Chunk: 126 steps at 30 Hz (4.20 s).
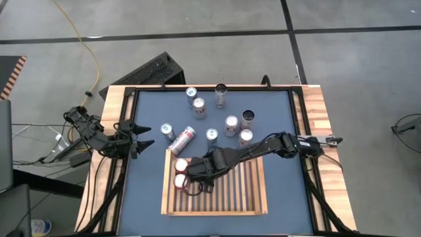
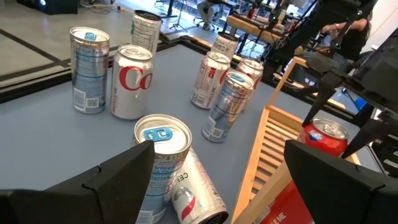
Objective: Place canned beverage on shelf
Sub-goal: Put the red soda can on the shelf aligned with the other red soda can
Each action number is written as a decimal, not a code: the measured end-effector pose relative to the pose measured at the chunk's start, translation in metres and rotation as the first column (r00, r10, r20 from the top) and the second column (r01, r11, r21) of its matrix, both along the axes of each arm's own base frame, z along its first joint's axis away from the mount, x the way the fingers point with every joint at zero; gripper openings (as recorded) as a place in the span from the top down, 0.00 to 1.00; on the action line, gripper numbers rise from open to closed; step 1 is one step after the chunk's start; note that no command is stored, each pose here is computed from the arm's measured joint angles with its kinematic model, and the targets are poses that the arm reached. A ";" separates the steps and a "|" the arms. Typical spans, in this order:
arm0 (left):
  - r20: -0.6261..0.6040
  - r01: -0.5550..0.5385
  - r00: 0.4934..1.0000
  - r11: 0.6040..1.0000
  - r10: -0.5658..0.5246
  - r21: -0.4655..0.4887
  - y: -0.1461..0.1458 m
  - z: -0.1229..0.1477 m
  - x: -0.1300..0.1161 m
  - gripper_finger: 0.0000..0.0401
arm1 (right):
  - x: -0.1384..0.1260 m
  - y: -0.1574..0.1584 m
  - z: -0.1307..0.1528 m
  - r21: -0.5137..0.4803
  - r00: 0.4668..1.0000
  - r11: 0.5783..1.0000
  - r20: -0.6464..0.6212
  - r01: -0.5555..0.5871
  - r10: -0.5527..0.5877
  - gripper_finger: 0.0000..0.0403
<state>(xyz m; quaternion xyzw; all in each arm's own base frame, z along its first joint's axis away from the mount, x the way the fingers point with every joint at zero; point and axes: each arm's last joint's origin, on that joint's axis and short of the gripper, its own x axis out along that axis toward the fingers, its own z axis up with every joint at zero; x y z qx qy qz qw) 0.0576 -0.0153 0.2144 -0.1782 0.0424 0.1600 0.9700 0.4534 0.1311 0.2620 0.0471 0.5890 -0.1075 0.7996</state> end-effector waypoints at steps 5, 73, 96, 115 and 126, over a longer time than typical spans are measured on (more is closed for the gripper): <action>-0.004 0.000 1.000 1.000 0.000 0.003 0.000 0.000 0.000 0.13 | 0.004 0.003 0.001 0.042 0.998 0.998 0.035 -0.048 0.047 0.25; 0.034 0.029 0.999 0.996 -0.026 -0.081 -0.001 0.002 0.001 0.13 | -0.062 -0.020 0.079 -0.320 0.999 0.947 0.049 -0.004 0.020 0.96; 0.119 0.082 0.991 0.989 -0.067 -0.122 -0.004 0.012 0.002 0.13 | -0.166 -0.061 0.040 0.148 0.599 0.984 0.780 0.103 -0.180 1.00; 0.124 0.071 0.991 0.988 -0.054 -0.139 -0.003 0.012 0.002 0.13 | -0.084 -0.021 -0.032 0.018 0.857 0.992 0.502 0.125 -0.117 1.00; 0.120 0.062 0.992 0.989 -0.046 -0.136 -0.003 0.012 0.002 0.13 | -0.078 -0.019 -0.045 0.024 0.858 0.991 0.498 0.131 -0.125 1.00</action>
